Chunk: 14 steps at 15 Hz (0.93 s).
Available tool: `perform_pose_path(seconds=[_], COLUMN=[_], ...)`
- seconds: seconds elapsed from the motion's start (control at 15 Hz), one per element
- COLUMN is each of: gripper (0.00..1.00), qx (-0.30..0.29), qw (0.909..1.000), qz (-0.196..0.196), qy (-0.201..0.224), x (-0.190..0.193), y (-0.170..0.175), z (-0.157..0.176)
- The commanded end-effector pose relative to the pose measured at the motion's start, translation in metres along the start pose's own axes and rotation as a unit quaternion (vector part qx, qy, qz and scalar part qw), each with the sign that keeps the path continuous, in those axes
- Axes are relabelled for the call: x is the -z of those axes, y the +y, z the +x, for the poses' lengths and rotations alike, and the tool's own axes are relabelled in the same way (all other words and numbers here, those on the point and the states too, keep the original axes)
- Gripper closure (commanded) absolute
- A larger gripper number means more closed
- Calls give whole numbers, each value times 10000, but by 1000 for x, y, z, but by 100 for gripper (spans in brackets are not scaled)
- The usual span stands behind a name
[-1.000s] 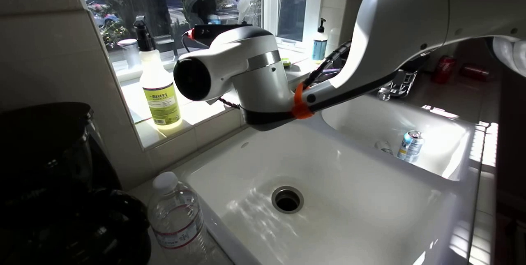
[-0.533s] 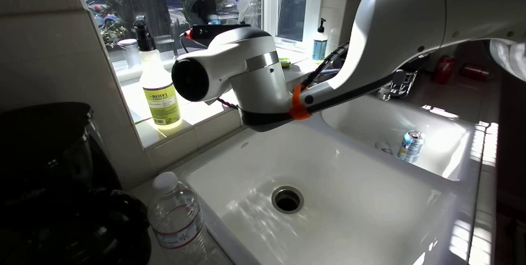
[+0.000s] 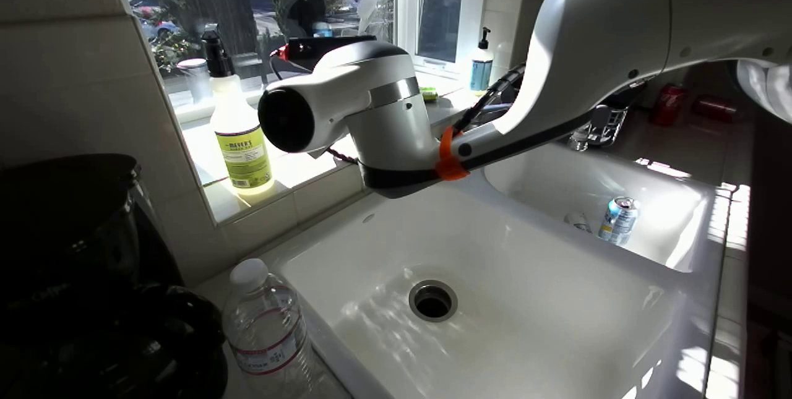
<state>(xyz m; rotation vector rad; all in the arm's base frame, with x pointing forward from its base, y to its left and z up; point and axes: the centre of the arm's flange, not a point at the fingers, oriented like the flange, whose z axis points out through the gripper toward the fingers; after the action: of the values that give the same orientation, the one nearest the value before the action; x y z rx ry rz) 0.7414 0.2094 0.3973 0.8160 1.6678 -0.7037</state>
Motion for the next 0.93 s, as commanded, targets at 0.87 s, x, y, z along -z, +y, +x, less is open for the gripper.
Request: perform_pose_path(seconds=[0.87], gripper=[0], qx=[68], qw=[9968], qz=[-113], qy=[784], x=[26], y=[6], z=[-48])
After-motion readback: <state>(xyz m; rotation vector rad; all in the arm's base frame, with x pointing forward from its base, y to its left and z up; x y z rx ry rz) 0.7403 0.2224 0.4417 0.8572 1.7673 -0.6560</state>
